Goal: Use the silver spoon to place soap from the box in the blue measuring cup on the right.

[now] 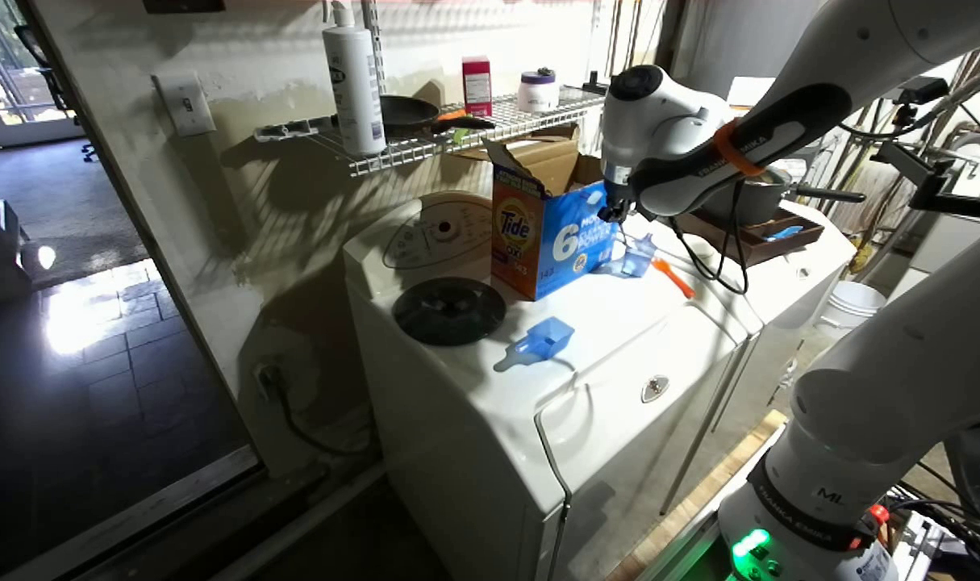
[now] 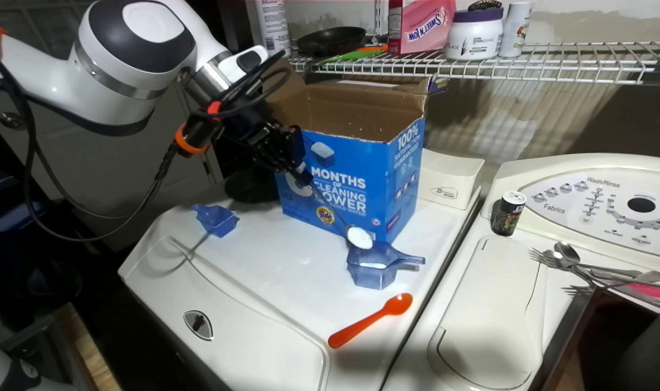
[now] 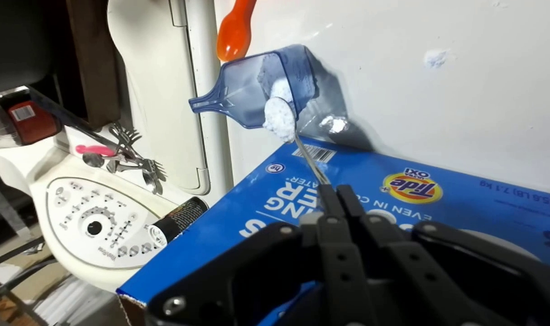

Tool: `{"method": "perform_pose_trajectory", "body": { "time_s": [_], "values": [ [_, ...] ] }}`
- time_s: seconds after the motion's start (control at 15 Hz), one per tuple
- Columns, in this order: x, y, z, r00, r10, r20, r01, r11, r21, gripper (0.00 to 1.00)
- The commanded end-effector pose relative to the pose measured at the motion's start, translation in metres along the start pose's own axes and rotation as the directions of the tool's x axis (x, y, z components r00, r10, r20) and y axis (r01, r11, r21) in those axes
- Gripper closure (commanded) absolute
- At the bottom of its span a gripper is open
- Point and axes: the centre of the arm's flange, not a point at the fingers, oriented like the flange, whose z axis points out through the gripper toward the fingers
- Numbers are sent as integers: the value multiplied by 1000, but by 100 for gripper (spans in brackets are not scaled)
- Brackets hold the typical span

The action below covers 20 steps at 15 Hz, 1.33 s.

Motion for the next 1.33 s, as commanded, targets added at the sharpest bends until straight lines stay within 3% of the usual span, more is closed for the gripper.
{"method": "perform_pose_trajectory", "body": {
  "time_s": [0.0, 1.27],
  "values": [
    [1, 11, 3, 1000, -1, -2, 1, 999, 53, 99],
    [-9, 59, 8, 997, 75, 26, -77, 993, 88, 99]
  ]
}}
